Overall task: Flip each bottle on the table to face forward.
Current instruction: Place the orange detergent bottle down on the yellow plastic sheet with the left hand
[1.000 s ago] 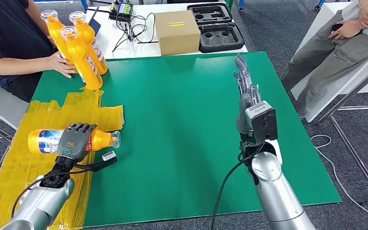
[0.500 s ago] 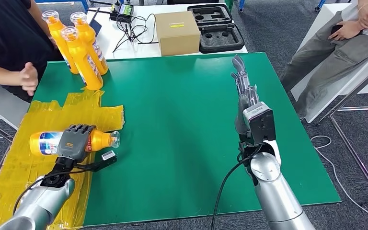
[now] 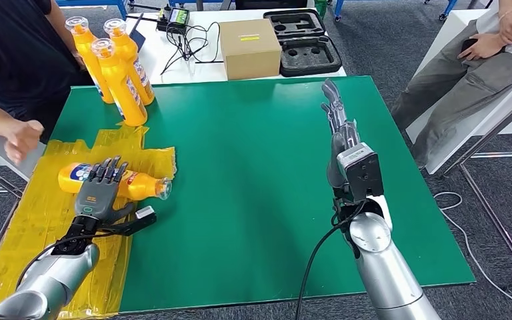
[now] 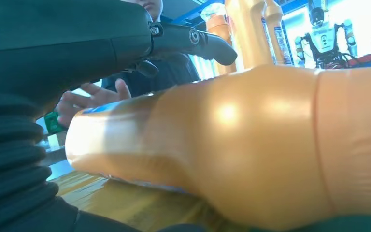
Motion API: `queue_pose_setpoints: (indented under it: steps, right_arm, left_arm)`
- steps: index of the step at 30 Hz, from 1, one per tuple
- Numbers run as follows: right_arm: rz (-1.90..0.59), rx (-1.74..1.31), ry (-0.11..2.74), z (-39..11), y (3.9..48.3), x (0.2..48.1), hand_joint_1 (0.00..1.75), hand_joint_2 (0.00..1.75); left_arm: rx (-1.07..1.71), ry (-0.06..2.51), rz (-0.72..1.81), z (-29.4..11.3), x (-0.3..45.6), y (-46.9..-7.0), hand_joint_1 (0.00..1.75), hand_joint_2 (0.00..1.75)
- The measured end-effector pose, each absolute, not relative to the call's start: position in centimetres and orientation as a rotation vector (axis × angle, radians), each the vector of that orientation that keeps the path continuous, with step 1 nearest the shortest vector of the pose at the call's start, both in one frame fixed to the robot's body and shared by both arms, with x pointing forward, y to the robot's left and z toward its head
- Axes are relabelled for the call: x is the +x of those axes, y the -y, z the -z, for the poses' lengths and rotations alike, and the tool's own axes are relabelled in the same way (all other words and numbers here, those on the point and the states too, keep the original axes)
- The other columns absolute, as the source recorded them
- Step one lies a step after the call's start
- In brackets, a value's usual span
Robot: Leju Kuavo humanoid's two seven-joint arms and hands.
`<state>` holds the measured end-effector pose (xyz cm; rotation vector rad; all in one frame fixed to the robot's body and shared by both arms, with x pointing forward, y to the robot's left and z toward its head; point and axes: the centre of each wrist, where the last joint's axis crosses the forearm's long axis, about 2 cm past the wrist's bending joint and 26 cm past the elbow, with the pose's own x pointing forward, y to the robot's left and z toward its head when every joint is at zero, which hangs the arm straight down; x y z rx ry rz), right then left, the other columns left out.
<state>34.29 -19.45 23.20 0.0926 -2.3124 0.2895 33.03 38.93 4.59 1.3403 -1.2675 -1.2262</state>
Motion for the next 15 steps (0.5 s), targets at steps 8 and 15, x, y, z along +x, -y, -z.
queue_pose_setpoints:
  steps: [8, 15]
  right_arm:
    - [-0.291, 0.096, 2.3, -22.79, 19.48, 34.4, 0.0, 0.0]
    - [-0.301, 0.078, 2.301, -22.55, 19.46, 34.46, 0.0, 0.0]
  left_arm:
    - [1.296, 1.336, 1.205, -4.63, 32.96, -38.89, 0.0, 0.0]
    - [1.15, 1.473, 0.971, -5.07, 33.12, -38.38, 0.0, 0.0]
